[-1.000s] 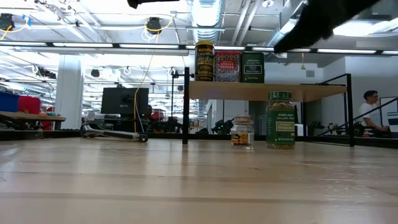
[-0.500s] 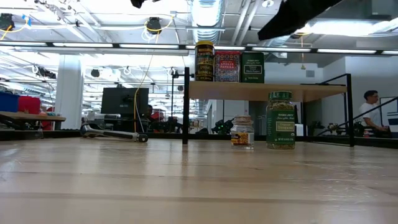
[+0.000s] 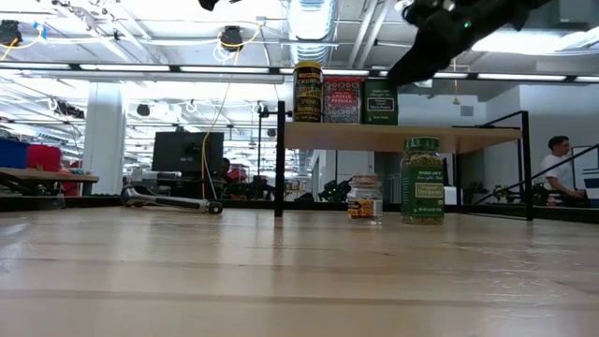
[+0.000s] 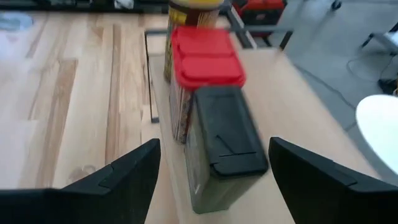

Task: Shelf spices
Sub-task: Remove the black seasoning can from the shelf

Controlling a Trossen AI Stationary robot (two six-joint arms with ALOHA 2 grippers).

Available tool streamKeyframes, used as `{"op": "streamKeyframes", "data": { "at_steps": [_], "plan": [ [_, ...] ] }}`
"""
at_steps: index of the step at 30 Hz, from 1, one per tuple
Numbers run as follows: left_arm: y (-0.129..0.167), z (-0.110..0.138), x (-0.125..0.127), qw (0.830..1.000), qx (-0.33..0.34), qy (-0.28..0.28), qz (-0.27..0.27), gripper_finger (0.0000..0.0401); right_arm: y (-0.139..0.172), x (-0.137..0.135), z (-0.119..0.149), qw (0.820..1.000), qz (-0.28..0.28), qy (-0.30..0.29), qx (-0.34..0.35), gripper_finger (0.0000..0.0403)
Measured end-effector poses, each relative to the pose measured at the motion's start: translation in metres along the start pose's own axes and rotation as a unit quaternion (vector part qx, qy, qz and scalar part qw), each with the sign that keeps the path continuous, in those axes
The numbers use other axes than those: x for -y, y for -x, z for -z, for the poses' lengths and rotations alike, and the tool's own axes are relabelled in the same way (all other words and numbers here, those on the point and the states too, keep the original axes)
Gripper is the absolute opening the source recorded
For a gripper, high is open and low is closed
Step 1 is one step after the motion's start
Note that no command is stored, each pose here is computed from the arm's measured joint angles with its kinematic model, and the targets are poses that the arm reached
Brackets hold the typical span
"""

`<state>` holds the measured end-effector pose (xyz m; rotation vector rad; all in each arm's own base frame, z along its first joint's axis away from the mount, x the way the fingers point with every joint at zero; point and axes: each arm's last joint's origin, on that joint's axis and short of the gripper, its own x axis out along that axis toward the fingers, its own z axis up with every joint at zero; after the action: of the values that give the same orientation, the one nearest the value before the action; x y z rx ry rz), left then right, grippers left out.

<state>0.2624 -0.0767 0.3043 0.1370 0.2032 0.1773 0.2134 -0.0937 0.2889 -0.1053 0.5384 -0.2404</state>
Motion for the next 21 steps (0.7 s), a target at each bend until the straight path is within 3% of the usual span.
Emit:
{"op": "streamKeyframes", "data": {
  "at_steps": [11,15,21],
  "plan": [
    [0.0,-0.01,-0.002,0.994,0.047,-0.098,-0.01,0.0201,-0.014,0.001,0.003,1.0,0.002,-0.021,-0.014,0.0287],
    [-0.002,-0.013,-0.007,0.992,0.057,-0.112,-0.022,0.0201,-0.014,0.001,0.003,1.0,0.004,-0.023,-0.014,0.0245],
    [-0.004,-0.012,-0.01,0.994,0.055,-0.094,-0.028,0.0201,-0.013,0.001,0.003,0.999,0.005,-0.034,-0.015,0.0145]
  ]
}}
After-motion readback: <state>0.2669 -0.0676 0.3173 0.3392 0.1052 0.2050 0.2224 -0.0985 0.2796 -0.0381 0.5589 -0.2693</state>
